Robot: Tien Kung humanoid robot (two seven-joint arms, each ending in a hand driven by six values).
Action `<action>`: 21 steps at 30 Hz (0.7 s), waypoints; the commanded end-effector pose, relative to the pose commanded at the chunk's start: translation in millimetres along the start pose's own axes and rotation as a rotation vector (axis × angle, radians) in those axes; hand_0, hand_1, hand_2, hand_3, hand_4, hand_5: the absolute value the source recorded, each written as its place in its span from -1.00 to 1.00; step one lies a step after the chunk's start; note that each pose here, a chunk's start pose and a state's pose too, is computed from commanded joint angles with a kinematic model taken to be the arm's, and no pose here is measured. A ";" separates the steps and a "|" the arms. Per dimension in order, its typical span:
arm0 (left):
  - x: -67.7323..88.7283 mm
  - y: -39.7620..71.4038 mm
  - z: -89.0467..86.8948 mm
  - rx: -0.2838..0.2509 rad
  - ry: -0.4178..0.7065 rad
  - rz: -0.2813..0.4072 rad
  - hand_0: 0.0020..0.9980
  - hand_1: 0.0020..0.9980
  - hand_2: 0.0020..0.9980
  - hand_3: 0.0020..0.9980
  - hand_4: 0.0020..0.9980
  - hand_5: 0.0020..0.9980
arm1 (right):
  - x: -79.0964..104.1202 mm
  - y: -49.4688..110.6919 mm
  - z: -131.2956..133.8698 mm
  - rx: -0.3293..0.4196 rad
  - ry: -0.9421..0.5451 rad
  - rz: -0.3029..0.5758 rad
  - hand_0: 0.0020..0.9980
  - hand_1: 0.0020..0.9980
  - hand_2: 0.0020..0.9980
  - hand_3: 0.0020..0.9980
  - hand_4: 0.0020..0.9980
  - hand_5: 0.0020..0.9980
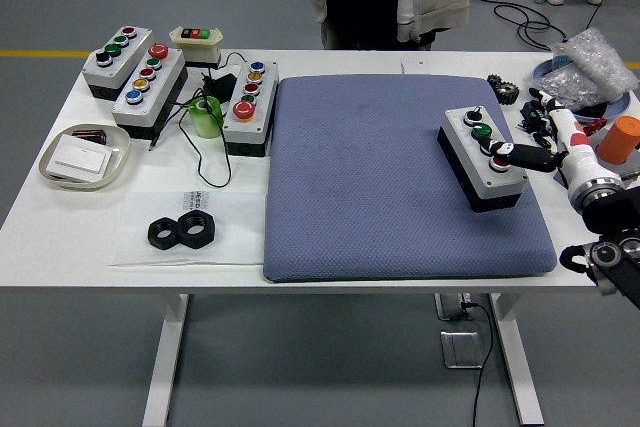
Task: Pick up the button,place it on the desk,press the button,press the button
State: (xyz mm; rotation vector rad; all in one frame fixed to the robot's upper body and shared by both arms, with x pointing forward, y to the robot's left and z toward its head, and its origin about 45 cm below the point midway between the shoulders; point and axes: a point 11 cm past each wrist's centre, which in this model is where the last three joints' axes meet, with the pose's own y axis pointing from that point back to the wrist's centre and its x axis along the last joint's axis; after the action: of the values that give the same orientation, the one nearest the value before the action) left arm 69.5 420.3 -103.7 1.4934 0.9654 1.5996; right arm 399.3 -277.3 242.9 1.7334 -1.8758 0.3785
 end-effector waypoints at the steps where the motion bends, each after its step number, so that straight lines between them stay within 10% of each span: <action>1: -0.1 0.0 -0.4 0.001 -0.001 0.000 0.36 0.31 0.50 0.58 0.39 1.00 | -6.3 -2.0 0.1 0.003 0.048 0.009 1.00 0.90 1.00 1.00 0.95 -0.57; 10: 0.2 -0.1 -1.0 0.002 -0.003 0.000 0.36 0.31 0.50 0.58 0.39 1.00 | -18.6 -11.7 -1.6 0.056 0.334 0.099 1.00 0.88 1.00 1.00 0.95 -0.55; 21: 0.2 0.2 1.5 -0.003 -0.002 -0.001 0.36 0.31 0.50 0.58 0.39 1.00 | -37.6 -22.6 10.3 -0.026 0.298 0.048 1.00 0.84 0.98 1.00 0.95 -0.51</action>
State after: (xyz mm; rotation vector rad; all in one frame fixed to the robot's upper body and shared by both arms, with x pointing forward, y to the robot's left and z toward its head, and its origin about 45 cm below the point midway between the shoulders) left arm 71.0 420.5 -103.4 1.4921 0.9625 1.5983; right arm 419.8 -254.8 209.7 1.5224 -1.7014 0.5938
